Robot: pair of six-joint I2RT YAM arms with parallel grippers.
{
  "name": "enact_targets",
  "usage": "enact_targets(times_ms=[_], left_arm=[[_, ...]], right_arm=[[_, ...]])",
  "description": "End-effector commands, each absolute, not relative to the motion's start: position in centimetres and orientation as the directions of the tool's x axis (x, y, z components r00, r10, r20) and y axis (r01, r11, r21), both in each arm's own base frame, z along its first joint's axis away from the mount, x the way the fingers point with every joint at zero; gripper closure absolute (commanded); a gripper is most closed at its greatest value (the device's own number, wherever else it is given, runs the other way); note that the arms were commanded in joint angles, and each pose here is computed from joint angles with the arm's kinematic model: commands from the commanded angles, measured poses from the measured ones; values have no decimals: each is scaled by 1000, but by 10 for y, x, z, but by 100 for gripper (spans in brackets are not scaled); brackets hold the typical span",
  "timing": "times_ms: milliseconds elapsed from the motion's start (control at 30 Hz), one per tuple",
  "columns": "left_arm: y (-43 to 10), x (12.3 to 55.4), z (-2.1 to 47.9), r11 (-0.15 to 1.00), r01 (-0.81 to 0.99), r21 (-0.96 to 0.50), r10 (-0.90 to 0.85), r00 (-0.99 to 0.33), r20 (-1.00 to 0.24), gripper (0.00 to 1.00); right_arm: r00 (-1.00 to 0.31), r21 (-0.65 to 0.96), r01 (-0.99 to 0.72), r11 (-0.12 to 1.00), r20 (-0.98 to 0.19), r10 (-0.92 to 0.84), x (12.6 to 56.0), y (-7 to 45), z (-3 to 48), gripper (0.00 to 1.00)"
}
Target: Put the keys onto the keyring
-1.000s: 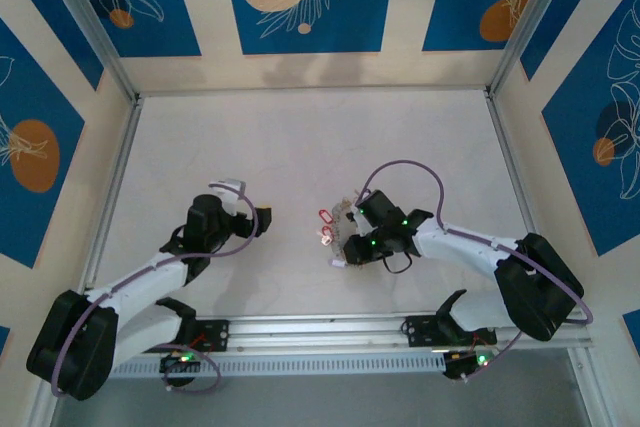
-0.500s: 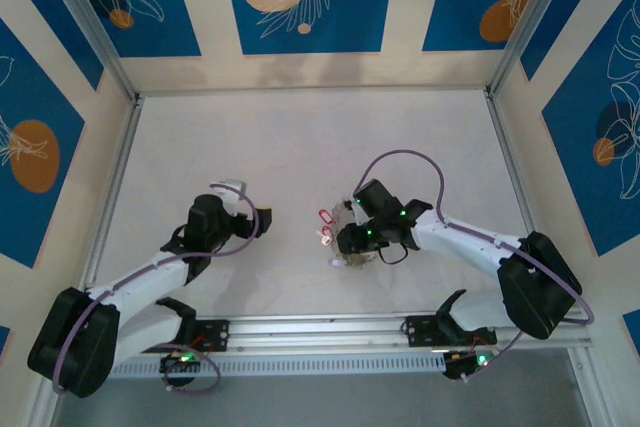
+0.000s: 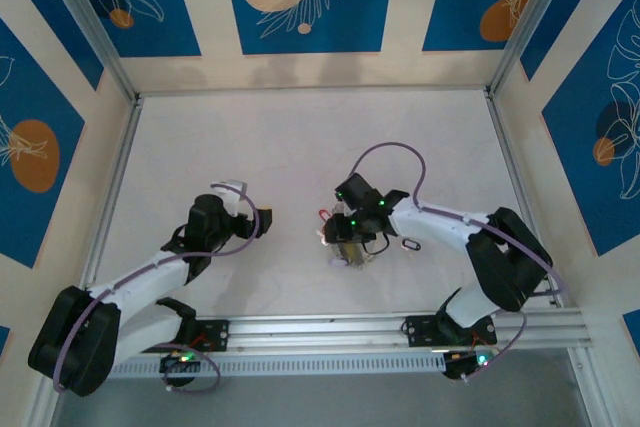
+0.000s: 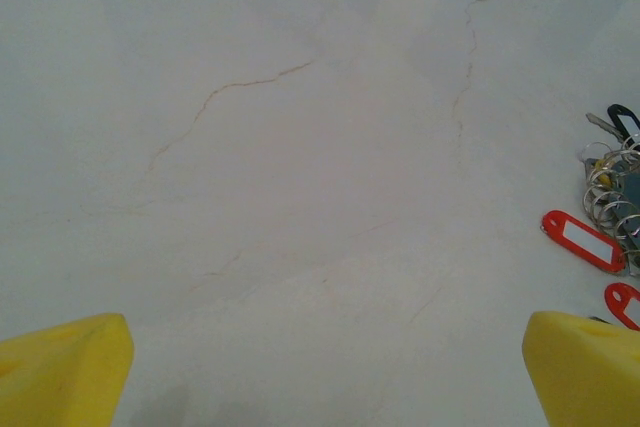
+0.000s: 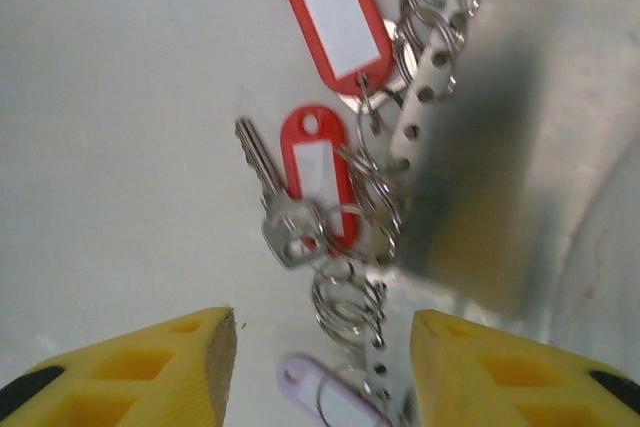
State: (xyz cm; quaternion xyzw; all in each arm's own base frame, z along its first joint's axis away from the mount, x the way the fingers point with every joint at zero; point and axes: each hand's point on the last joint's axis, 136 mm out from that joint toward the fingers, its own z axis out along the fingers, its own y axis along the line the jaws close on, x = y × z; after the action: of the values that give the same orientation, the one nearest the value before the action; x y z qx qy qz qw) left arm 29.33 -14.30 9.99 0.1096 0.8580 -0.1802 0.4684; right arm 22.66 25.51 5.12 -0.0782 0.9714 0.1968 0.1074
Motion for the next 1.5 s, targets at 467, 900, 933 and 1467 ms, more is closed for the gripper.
enact_targets(times_ms=[467, 900, 933, 1467], left_arm=[[-139, 299, 111, 917, 342, -202, 0, -508, -861, 0], [-137, 299, 111, 921, 334, -202, -3, -511, -859, 0], [-138, 299, 111, 920, 335, -204, -3, -513, -858, 0], [-137, 300, 111, 923, 328, -201, -4, -515, -857, 0]], right_arm=[[-963, 414, -248, 876, -205, -176, 176, 279, 26, 49], [-994, 245, -103, 964, -72, -88, 133, 194, 17, 49], [-994, 244, -95, 965, -69, -80, 131, 189, 18, 49], [-981, 421, 68, 905, -139, 138, 209, 183, 58, 53]])
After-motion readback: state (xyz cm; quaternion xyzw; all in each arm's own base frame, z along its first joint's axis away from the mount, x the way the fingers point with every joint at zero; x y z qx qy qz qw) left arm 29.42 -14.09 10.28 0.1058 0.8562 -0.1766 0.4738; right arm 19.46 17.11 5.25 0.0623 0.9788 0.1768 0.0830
